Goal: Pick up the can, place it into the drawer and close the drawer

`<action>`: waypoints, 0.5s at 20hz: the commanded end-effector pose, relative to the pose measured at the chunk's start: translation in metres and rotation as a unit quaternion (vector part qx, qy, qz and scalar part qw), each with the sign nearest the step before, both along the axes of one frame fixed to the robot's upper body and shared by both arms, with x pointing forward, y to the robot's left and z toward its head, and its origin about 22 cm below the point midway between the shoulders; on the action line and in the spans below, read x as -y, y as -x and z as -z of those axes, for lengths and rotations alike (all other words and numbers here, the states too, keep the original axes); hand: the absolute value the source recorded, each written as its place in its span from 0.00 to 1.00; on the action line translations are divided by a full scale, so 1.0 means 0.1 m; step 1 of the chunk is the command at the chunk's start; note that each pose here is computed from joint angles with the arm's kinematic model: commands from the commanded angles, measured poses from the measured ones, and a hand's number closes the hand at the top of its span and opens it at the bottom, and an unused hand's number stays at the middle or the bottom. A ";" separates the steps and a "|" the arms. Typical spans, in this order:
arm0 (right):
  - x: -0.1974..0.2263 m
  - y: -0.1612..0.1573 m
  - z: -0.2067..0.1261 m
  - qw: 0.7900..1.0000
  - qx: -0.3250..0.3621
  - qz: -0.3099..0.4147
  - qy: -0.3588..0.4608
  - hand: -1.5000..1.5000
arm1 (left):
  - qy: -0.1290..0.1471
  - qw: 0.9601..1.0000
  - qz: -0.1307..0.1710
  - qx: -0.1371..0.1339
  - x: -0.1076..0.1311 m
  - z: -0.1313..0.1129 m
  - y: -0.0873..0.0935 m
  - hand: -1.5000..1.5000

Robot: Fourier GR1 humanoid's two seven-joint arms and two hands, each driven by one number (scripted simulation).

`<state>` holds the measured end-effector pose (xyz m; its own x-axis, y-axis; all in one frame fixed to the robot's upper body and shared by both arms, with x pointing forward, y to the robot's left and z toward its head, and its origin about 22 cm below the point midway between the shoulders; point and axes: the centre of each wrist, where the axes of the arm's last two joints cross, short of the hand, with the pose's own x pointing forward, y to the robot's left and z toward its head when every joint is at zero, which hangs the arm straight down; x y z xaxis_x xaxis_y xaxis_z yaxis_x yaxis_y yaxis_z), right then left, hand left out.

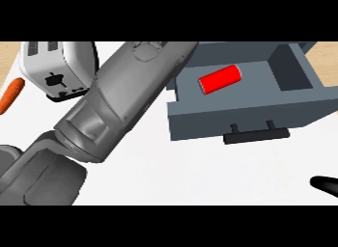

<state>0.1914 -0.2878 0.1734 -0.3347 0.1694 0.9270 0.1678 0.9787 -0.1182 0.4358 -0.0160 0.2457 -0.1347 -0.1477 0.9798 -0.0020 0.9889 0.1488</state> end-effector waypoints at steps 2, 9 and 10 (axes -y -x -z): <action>-0.07 -0.05 -0.10 0.999 0.009 -0.002 0.043 0.00 | -0.004 1.000 -0.019 0.018 0.04 -0.06 0.01 0.00; -0.13 -0.20 -0.14 0.989 0.053 -0.019 0.135 0.00 | 0.031 0.999 -0.020 -0.003 0.01 0.00 0.00 0.00; -0.02 -0.23 -0.10 0.987 0.048 -0.010 0.155 0.00 | 0.038 0.999 -0.012 0.004 0.02 -0.02 0.00 0.00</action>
<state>0.2035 -0.2817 0.1816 -0.4008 0.3425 0.8497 0.1549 0.9395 -0.3056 0.4357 -0.0177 0.2464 -0.1373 -0.1088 0.9845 -0.0401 0.9937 0.1042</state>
